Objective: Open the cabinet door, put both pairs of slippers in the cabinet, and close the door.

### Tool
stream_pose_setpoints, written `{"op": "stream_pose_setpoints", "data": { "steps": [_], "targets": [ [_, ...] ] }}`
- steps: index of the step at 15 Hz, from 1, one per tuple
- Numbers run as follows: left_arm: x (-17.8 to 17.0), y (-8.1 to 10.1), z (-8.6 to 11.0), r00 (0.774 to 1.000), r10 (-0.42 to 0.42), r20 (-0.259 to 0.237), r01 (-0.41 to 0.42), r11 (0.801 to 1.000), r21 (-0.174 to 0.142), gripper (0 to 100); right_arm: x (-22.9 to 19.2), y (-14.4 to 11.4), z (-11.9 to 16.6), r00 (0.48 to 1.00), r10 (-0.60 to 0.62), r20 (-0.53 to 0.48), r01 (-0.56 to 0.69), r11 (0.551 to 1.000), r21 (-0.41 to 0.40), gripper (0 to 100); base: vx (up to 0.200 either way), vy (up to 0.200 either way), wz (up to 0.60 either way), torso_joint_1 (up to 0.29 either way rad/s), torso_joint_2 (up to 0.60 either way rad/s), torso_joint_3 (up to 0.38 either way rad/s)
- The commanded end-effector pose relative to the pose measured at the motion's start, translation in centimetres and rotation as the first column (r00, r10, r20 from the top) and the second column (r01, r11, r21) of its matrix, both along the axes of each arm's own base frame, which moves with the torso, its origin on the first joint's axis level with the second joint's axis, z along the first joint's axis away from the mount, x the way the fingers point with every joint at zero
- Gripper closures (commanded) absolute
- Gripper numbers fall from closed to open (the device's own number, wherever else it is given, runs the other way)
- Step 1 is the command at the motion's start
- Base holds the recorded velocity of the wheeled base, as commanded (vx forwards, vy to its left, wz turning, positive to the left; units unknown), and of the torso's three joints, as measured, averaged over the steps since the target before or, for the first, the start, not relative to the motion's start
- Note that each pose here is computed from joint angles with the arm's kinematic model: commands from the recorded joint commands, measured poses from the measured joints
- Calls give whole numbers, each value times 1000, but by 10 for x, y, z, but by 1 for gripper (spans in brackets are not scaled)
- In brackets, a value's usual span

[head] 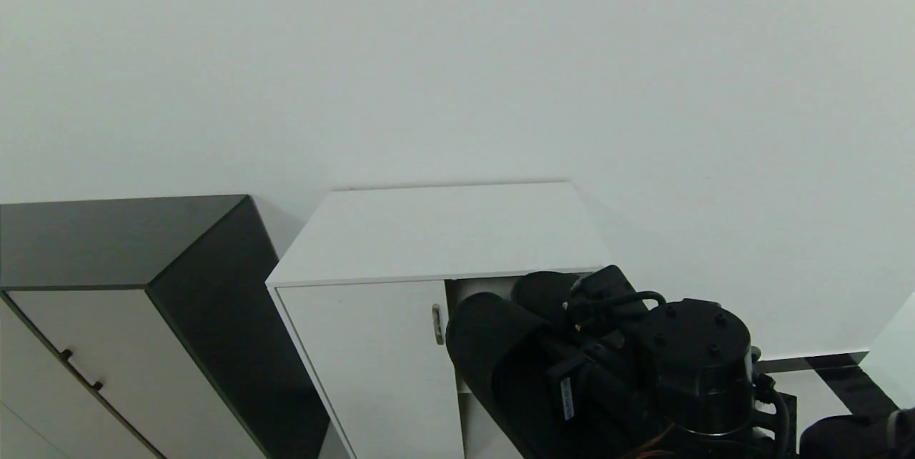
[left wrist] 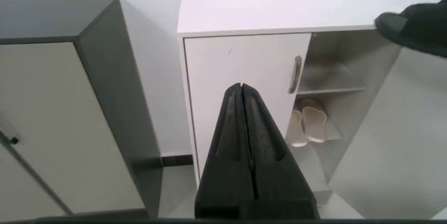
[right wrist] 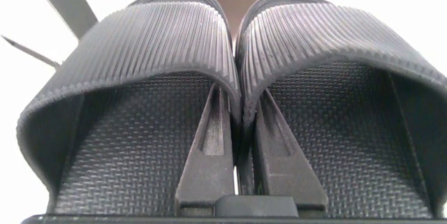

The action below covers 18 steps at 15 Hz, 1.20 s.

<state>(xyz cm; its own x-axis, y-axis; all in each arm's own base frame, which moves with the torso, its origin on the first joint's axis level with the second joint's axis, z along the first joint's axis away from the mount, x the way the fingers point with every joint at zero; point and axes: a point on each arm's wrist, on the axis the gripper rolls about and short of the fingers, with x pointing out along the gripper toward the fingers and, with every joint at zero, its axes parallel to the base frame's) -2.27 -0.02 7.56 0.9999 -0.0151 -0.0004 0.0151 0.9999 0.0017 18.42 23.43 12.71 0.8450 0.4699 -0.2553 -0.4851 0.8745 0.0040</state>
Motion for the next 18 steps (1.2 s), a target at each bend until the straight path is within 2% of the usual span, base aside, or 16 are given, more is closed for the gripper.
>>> {"op": "stream_pose_setpoints", "data": {
  "steps": [1, 12, 18],
  "targets": [
    [0, 0, 0, 1000, 0, 0, 0, 1000, 0, 100, 0, 0, 0, 1000, -4, 0, 4, 1000, -2, 100, 0, 0, 0, 0, 0, 0],
    [0, 0, 0, 1000, 0, 0, 0, 1000, 0, 100, 6, -1, -9, 1000, -26, -15, 26, 999, -30, 100, 0, 0, 0, -4, 5, 4],
    [0, 0, 0, 1000, 0, 0, 0, 1000, 0, 100, 6, -1, -10, 999, -26, -19, 26, 999, -33, 100, 0, 0, 0, -154, 355, 194]
  ]
}}
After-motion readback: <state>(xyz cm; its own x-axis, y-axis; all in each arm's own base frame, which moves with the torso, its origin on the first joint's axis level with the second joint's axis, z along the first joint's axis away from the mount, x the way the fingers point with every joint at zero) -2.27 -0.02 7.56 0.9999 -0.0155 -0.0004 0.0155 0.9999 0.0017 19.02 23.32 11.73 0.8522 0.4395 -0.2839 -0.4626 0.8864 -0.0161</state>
